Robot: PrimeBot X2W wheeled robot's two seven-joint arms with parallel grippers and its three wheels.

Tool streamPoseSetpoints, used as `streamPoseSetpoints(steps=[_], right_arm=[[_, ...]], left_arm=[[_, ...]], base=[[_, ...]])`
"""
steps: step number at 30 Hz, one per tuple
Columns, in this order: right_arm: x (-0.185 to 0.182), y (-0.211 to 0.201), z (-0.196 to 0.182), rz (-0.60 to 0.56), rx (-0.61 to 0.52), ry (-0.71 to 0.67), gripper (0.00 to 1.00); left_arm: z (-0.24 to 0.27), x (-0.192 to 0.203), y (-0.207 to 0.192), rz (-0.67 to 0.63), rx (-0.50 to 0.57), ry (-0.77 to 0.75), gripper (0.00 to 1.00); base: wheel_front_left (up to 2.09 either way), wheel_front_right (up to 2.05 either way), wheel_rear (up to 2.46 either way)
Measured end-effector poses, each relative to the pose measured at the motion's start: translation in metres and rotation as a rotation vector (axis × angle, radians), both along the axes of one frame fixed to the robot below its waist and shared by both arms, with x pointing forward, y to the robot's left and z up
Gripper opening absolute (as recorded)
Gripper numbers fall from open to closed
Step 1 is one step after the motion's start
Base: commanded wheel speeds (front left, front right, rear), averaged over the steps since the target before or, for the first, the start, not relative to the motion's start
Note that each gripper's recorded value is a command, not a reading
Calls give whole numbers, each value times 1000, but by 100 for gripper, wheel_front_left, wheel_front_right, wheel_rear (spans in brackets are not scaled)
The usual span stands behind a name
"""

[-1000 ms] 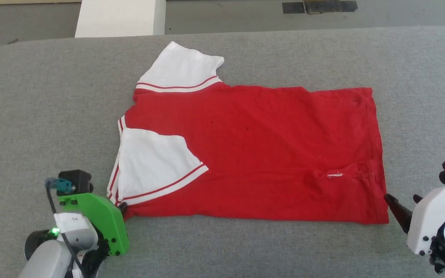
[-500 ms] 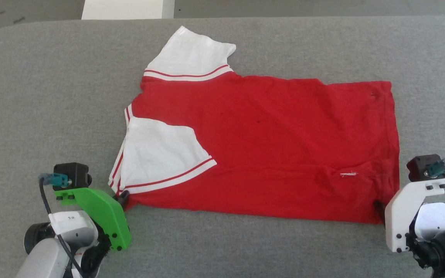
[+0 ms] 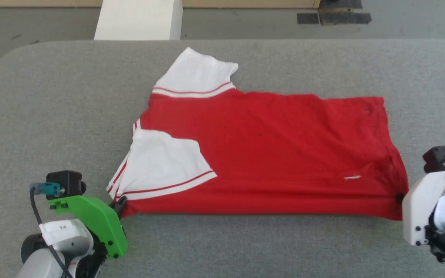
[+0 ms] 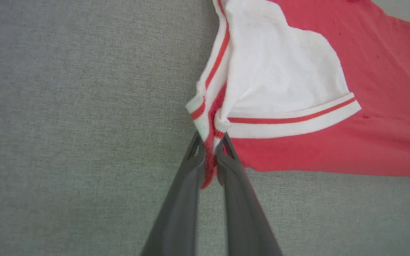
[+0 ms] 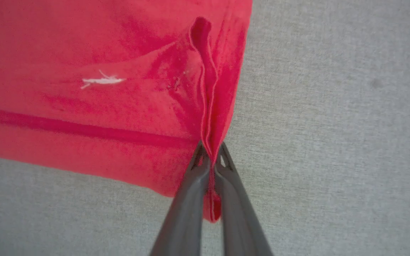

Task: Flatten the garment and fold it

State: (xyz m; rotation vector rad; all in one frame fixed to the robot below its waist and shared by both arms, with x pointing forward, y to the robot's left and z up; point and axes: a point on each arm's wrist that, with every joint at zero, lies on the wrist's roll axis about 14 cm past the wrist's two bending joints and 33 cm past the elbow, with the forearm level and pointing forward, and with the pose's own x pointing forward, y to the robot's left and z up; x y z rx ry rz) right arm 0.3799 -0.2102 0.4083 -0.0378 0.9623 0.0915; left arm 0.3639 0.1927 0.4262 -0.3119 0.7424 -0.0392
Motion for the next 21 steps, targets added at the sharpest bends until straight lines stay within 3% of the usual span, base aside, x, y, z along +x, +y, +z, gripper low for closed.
streamPoseSetpoints(steps=[4,7,13,14,15,16,21], right_arm=[[-2,-14,20,-30,-2,-30,0],[-29,-20,1,-47,-5,77,0],[-54,-17,-30,-60,8,198,0],[-54,-17,-31,-60,8,199,3],[-54,-17,-31,-60,9,194,38],[-55,-17,-31,-61,9,192,100],[-46,-24,-15,-80,15,111,100]], left_arm=[[12,-12,1,9,8,-12,0],[-3,-39,-7,3,-23,79,0],[-33,-57,-15,18,-77,195,0],[-34,-58,-16,21,-82,198,85],[-35,-57,-16,18,-81,195,100],[-34,-56,-16,15,-78,189,100],[-4,-33,-3,24,-34,46,100]], base=[[0,0,0],[0,0,0],[0,0,0],[0,0,0],[0,0,0],[0,0,0],[0,0,0]])
